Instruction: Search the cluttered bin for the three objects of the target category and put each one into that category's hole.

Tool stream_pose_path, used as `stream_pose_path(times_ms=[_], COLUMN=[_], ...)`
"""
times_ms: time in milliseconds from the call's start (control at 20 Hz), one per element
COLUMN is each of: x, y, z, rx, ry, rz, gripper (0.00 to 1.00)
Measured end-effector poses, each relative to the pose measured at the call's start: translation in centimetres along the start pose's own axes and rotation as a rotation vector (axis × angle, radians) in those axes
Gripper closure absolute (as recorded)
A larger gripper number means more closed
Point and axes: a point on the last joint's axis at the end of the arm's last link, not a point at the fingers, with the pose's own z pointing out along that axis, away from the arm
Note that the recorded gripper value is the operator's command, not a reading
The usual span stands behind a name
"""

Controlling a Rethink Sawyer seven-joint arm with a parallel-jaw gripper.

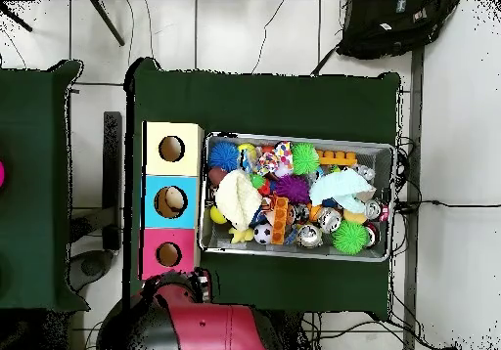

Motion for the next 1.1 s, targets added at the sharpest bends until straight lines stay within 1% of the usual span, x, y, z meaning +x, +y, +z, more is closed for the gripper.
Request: stream_pose_path(times_ms=[200,550,750,1100], x=[0.0,-0.2,-0.2,-0.1], y=[-0.3,-0.8,-1.3,-3.4], z=[0.9,2.9,3.6,4.5], rx=[0.002,0.011,0.012,0.01], ry=[0.004,-0.014,-0.009,0.014], rz=[0.006,0.017,0.027,0.073], gripper=[0.0,0.0,0.0,0.0])
